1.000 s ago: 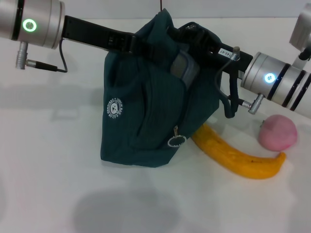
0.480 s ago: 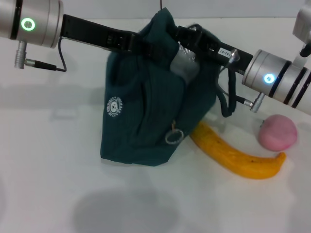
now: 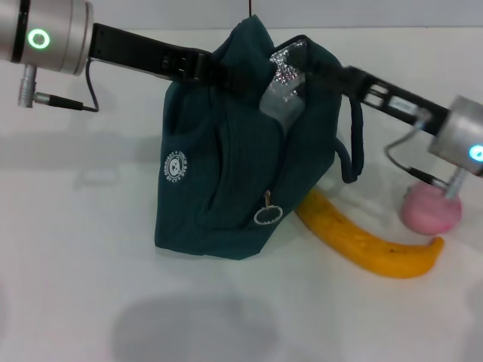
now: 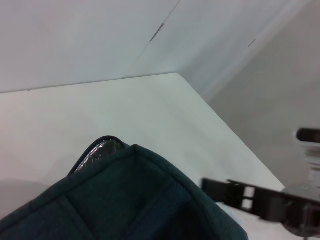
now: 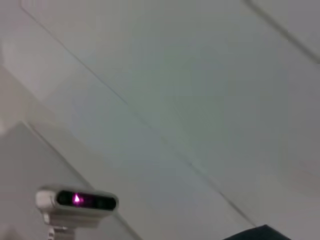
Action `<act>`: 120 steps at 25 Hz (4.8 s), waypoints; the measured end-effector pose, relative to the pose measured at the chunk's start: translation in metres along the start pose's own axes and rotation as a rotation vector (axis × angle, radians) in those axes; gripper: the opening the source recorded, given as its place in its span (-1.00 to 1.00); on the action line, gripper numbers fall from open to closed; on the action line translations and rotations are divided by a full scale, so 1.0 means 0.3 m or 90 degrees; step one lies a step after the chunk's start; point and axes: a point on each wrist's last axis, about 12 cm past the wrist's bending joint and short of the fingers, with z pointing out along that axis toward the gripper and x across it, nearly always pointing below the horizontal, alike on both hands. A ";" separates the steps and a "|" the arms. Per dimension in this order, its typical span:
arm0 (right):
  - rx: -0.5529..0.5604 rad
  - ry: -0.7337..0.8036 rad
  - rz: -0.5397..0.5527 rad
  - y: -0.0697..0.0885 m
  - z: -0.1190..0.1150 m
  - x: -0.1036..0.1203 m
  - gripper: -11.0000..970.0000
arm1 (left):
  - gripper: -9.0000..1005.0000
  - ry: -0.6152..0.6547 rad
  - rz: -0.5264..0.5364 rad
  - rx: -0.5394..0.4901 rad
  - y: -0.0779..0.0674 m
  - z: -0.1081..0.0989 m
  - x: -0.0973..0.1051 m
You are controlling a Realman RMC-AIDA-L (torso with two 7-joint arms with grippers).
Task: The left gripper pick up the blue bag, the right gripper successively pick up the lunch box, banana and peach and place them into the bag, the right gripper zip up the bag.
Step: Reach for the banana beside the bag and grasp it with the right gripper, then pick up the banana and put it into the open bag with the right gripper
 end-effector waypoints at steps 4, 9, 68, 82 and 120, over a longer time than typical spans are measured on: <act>-0.010 -0.073 -0.019 0.007 -0.129 -0.010 0.12 | -0.88 -0.002 -0.001 -0.002 0.002 0.000 0.000; 0.016 -0.175 -0.062 0.015 -0.316 -0.035 0.23 | -0.88 -0.002 -0.004 -0.002 0.005 0.002 0.002; 0.312 0.774 -0.173 0.228 0.088 -0.211 0.22 | -0.88 -0.035 -0.035 -0.017 0.036 -0.017 0.015; 0.318 0.826 -0.227 0.176 0.182 -0.110 0.17 | -0.88 -0.035 -0.029 -0.016 0.034 -0.016 0.013; 0.318 0.855 -0.223 0.138 0.174 -0.034 -0.07 | -0.88 -0.040 -0.028 -0.020 0.037 -0.017 0.010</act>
